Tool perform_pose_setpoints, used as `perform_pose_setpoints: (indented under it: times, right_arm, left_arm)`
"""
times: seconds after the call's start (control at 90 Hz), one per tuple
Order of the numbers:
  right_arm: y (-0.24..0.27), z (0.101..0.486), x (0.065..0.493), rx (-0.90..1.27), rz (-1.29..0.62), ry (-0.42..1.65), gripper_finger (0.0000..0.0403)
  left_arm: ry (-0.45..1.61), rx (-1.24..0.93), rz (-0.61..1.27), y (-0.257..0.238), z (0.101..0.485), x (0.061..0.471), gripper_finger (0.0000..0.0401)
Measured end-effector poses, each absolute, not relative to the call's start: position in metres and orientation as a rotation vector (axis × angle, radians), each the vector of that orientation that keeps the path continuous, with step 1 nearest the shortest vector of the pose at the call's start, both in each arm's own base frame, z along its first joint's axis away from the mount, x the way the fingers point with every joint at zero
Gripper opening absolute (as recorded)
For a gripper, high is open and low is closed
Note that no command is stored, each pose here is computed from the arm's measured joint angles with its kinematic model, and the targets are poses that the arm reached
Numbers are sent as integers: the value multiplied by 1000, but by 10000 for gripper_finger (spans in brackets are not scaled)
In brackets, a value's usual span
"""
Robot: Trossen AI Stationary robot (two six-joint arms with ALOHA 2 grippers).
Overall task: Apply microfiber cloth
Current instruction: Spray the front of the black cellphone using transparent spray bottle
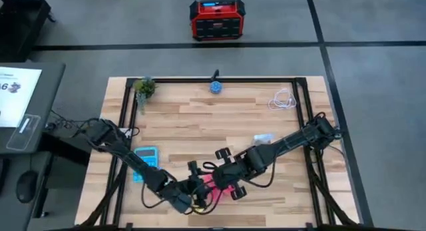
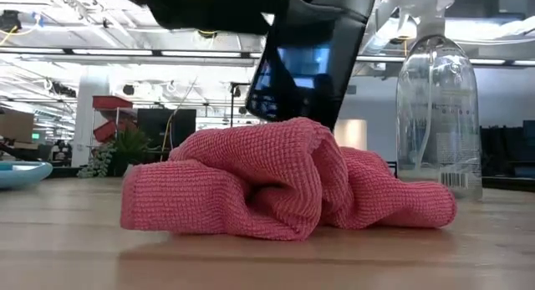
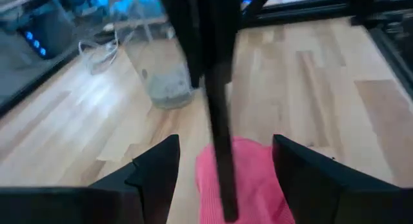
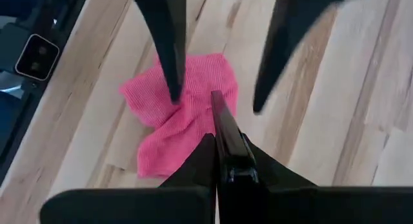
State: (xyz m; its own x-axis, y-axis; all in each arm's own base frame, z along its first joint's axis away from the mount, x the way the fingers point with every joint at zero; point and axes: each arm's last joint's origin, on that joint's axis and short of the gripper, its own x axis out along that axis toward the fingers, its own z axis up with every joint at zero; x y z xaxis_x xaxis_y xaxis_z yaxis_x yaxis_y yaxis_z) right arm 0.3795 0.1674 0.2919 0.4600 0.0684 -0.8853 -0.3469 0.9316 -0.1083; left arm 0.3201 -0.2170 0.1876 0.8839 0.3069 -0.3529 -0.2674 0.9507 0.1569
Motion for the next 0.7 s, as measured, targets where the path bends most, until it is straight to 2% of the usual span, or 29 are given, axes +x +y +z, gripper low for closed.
perform_pose_setpoints:
  times: [0.233, 0.411, 0.567, 0.7]
  right_arm:
    - [175, 292, 378, -281, 267, 1049, 14]
    - [182, 295, 380, -253, 264, 992, 14]
    - [183, 295, 379, -248, 258, 992, 16]
    - [185, 294, 380, -248, 260, 981, 39]
  left_arm:
    - [389, 19, 283, -212, 188, 325, 216]
    - [394, -14, 264, -212, 173, 334, 189]
    - [387, -13, 261, -212, 170, 336, 143]
    - [390, -11, 245, -213, 170, 337, 73]
